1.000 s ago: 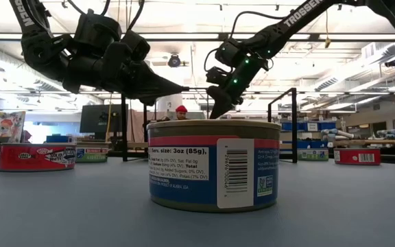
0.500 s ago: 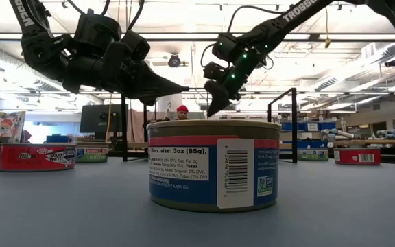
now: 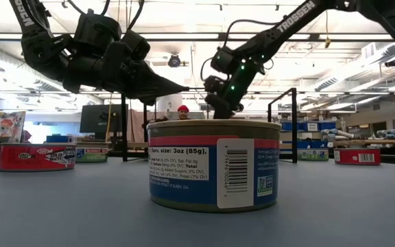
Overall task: Stack canned seafood by type on shelf
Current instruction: Put the top left red tuna can on the shelf
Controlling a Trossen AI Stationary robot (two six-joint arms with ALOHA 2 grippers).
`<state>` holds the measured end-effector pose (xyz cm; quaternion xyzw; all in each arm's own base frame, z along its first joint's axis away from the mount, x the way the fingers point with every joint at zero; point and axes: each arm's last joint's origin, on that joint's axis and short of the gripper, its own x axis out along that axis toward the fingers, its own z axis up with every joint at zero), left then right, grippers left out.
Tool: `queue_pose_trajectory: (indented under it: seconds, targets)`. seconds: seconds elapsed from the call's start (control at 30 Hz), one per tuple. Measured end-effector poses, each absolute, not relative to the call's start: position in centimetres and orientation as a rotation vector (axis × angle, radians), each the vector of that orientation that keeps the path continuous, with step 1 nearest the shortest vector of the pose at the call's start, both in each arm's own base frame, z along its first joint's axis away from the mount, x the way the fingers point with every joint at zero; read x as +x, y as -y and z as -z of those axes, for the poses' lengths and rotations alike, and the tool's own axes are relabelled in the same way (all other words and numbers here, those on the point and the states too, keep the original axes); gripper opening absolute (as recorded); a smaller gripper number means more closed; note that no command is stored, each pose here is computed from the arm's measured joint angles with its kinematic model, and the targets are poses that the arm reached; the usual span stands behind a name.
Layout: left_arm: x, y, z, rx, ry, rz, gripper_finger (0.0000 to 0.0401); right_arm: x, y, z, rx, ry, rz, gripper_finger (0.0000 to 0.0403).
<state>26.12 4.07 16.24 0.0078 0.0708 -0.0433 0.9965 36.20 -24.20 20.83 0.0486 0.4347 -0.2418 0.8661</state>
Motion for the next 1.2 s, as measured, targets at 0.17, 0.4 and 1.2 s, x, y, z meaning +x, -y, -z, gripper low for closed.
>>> queue_pose_trajectory:
  seconds: [0.17, 0.4, 1.2]
  targets:
    - [26.12, -4.06, -16.25, 0.015, -0.141, 0.091, 0.0001, 36.68, 24.29, -20.65, 0.092, -0.879, 0.506, 0.0004]
    - [26.12, -4.06, -16.26, 0.018, -0.14, 0.09, 0.0001, 36.44, 24.82, -20.72, 0.102, -0.863, 0.517, 0.0004]
    - [26.12, -4.07, -16.26, 0.018, -0.141, 0.086, 0.0001, 36.32, 24.73, -20.53, 0.111, -0.871, 0.457, 0.0004]
